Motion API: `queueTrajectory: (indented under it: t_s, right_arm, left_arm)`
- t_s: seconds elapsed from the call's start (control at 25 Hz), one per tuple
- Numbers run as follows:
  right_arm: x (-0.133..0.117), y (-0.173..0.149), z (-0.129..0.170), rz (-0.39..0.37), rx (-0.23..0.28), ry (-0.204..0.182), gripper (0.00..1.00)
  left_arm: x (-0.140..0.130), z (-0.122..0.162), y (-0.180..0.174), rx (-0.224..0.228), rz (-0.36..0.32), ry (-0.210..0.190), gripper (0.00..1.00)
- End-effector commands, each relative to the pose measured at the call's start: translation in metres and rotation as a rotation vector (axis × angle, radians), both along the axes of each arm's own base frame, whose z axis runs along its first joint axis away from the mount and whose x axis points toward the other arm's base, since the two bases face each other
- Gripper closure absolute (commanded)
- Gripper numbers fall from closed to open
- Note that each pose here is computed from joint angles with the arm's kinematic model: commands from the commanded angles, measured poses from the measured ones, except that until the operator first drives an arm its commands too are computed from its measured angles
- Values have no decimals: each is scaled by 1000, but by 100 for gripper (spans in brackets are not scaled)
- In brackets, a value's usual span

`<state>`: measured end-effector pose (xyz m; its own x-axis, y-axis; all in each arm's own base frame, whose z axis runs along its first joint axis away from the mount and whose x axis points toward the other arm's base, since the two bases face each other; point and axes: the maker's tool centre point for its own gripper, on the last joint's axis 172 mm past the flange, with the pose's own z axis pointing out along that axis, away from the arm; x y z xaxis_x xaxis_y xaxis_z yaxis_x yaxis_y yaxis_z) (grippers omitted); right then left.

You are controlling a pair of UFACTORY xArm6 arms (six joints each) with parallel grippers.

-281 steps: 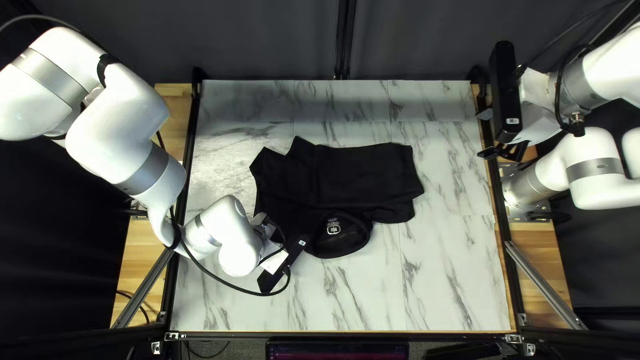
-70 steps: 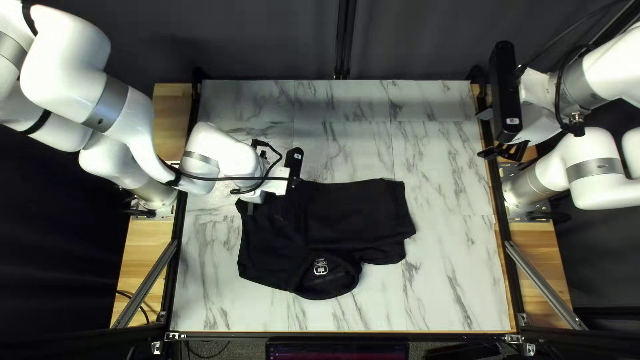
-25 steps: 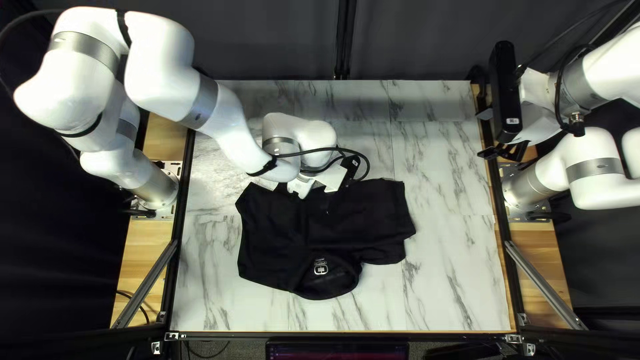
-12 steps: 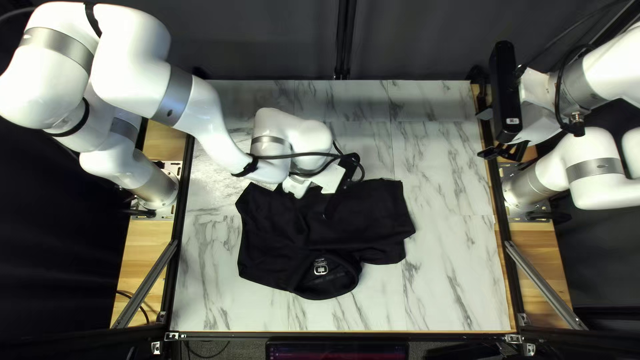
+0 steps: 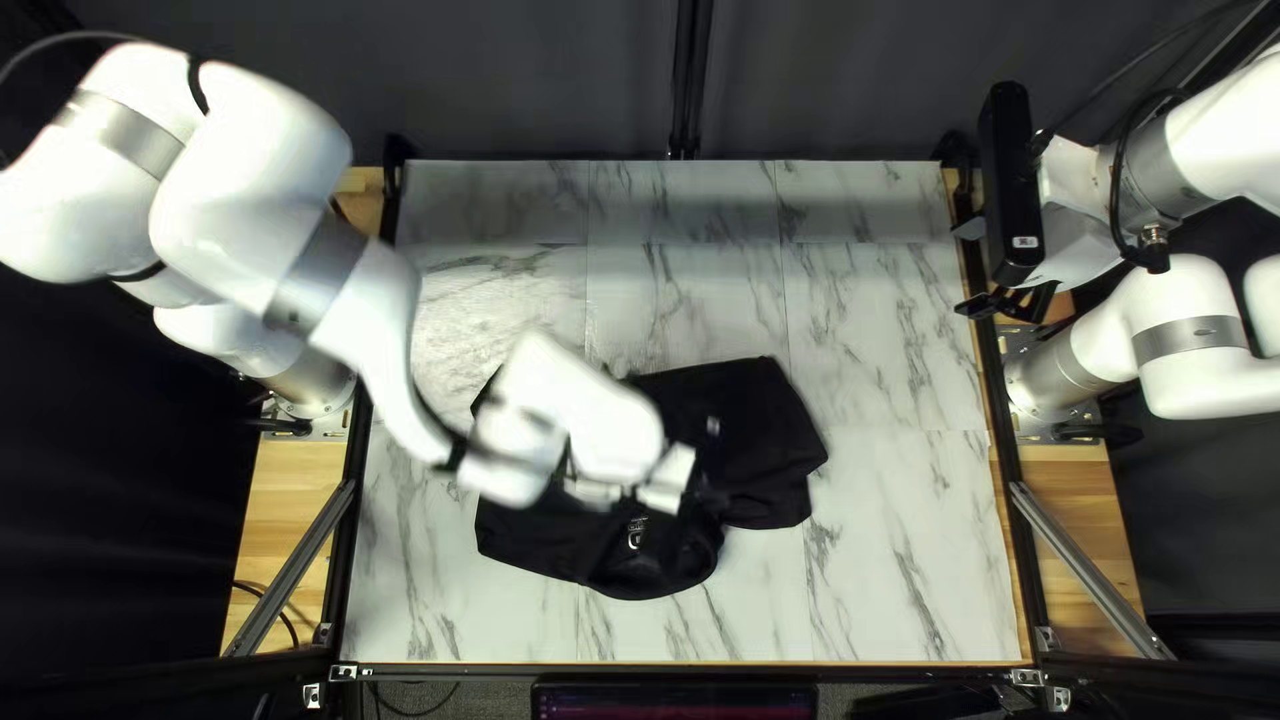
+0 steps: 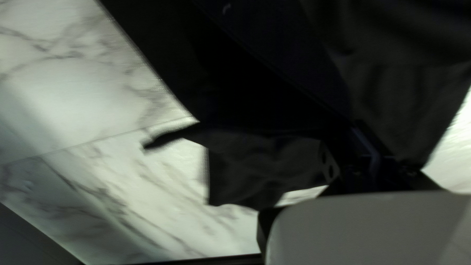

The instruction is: Fold t-shirt

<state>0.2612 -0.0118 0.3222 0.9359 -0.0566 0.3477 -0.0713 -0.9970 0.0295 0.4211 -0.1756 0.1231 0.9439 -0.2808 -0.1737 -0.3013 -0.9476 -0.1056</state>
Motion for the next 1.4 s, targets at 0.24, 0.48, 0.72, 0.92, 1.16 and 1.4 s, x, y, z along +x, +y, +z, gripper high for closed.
queueTrajectory:
  t_s: [0.24, 0.48, 0.72, 0.92, 1.16, 1.4]
  right_arm:
    - [0, 0, 0, 0, 0, 0, 0]
    - [0, 0, 0, 0, 0, 0, 0]
    - [0, 0, 0, 0, 0, 0, 0]
    - [0, 0, 0, 0, 0, 0, 0]
    - [0, 0, 0, 0, 0, 0, 0]
    - [0, 0, 0, 0, 0, 0, 0]
  left_arm:
    - [-44, -12, -2, 54, 52, 4, 0]
    - [-55, 1, 24, 44, 37, -12, 0]
    - [-21, -13, 49, -29, -6, -27, 0]
    - [7, -30, 49, -183, -155, 7, 0]
    - [32, -45, 39, -320, -432, 60, 0]
    - [41, -47, 33, -372, -637, 108, 0]
